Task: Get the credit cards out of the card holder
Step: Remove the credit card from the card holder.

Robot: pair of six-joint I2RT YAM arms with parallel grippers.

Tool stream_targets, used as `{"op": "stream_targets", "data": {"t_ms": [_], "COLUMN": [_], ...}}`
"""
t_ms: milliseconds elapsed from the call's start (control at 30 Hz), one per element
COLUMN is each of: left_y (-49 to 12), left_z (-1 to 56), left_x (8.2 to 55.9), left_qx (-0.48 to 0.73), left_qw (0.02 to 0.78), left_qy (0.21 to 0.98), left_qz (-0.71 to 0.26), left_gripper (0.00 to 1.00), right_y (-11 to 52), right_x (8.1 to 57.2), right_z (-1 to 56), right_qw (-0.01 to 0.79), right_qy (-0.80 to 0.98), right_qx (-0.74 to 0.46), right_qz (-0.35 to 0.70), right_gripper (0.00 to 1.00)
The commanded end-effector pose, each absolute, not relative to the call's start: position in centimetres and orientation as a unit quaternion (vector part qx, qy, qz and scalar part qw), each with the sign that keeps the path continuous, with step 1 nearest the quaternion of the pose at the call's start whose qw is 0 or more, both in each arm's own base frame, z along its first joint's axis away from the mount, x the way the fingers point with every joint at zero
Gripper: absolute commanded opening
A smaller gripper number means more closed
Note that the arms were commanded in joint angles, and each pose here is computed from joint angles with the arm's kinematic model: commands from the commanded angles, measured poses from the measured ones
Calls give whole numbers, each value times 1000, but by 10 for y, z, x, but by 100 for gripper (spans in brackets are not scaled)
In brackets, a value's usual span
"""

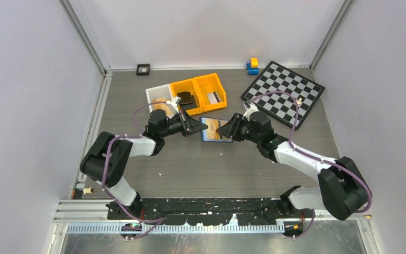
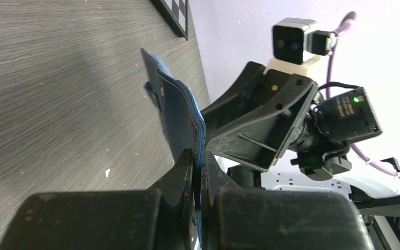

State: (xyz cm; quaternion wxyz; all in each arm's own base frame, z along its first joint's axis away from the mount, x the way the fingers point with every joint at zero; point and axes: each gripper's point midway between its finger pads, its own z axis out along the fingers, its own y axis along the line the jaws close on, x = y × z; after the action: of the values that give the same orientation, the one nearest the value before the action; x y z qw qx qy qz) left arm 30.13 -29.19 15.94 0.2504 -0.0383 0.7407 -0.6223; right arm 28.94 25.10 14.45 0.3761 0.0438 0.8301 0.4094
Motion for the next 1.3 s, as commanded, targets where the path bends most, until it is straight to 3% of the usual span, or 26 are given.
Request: {"op": "stream_targets", "data": {"t_ms": [0, 233, 333, 733, 1267], "left_y": [-295, -295, -295, -293, -278], "left_z": [208, 219, 220, 224, 229], "left_x": [293, 289, 289, 288, 291], "left_qx": [-2, 3, 3, 4, -7], "left_qw": [278, 276, 274, 283, 316], "left_qy": [686, 672, 671, 663, 663], "left_qz": [-672, -687, -689, -694, -679], "left_gripper": [0, 0, 0, 0, 1], "right_y": [273, 280, 280, 269, 226], "right_x": [295, 290, 290, 293, 317], "right_z": [185, 199, 205, 215, 195], "right_qw": [366, 342, 342, 344, 371], "right_qy": [781, 740, 726, 700, 711], "right_qx": [28, 24, 26, 54, 137], "right_qz": [505, 578, 596, 623, 581], "right_gripper": [44, 43, 38, 2, 1]}}
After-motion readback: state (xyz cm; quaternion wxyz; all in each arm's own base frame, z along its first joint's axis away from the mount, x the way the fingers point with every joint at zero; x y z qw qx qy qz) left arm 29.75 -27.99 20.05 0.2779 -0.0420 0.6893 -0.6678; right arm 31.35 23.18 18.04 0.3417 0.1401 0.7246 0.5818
